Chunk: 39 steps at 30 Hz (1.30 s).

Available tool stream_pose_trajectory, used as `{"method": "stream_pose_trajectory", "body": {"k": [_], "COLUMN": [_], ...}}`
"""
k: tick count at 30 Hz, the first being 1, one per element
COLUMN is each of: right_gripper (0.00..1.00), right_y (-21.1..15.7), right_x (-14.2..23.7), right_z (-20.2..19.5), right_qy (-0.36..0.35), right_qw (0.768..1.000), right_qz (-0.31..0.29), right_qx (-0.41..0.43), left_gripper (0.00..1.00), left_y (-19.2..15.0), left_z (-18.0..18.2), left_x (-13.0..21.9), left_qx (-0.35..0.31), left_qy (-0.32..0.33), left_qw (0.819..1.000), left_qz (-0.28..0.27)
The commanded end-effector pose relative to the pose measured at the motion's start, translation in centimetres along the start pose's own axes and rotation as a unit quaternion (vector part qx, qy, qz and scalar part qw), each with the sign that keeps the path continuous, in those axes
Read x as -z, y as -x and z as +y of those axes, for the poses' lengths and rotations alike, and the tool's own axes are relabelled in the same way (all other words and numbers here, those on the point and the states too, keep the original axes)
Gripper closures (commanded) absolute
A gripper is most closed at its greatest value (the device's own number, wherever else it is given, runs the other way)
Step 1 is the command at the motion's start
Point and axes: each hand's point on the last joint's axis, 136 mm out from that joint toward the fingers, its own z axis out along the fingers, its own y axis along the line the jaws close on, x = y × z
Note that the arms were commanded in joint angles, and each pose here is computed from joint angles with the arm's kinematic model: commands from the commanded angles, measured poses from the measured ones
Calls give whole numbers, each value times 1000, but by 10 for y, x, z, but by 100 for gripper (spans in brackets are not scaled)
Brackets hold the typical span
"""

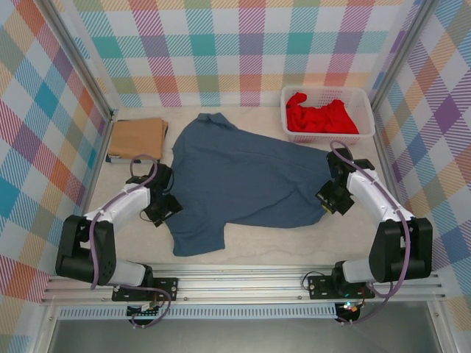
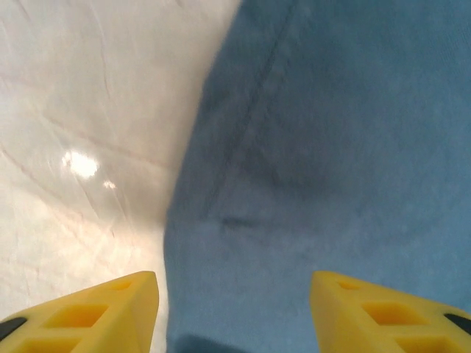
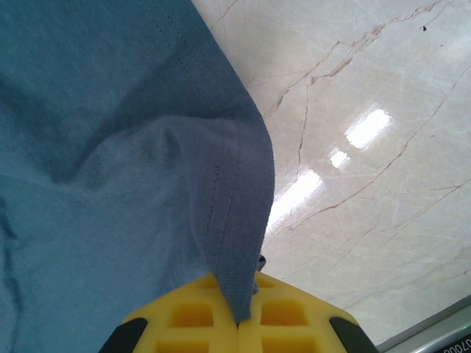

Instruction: Fold and stack the t-shirts

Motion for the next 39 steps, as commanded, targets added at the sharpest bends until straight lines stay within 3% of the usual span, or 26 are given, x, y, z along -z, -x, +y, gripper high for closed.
{"method": "stream_pose_trajectory", "body": {"k": [1,5,8,11,13,17,20,24,27,31,36,39], "right_gripper": [100,100,100,100,100,100,100,100,100,100,100,100], "right_y": [-2,-2,-1,0,5,29,52,76,83,78,63,59], "right_x": [3,5,5,8,19,70,129,224,291,364,431,450], "right_z": [-2,1,3,8,14,43,72,104,110,92,49,40], "right_qy": [6,14,18,30,47,120,184,278,335,388,430,437], "right_qw": [1000,1000,1000,1000,999,989,970,926,887,834,774,758], "right_qz": [4,2,2,0,-15,-81,-145,-238,-304,-384,-463,-482], "right_qx": [2,0,1,6,14,43,68,90,94,83,50,46], "left_gripper": [46,47,55,76,96,100,100,100,100,100,100,100], "left_y": [16,20,23,30,39,76,108,136,143,131,110,108], "left_z": [11,10,-1,-19,-31,-57,-75,-94,-95,-81,-65,-67], "left_x": [-11,-15,-25,-28,-15,61,141,250,325,425,511,537], "left_qx": [-15,-16,-13,-7,-3,19,50,79,78,71,67,63], "left_qy": [26,19,-4,-41,-65,-125,-179,-261,-306,-371,-433,-449], "left_qw": [999,999,1000,999,997,983,957,908,872,807,746,732], "left_qz": [-15,-26,-23,-29,-43,-134,-221,-317,-375,-453,-501,-508]}}
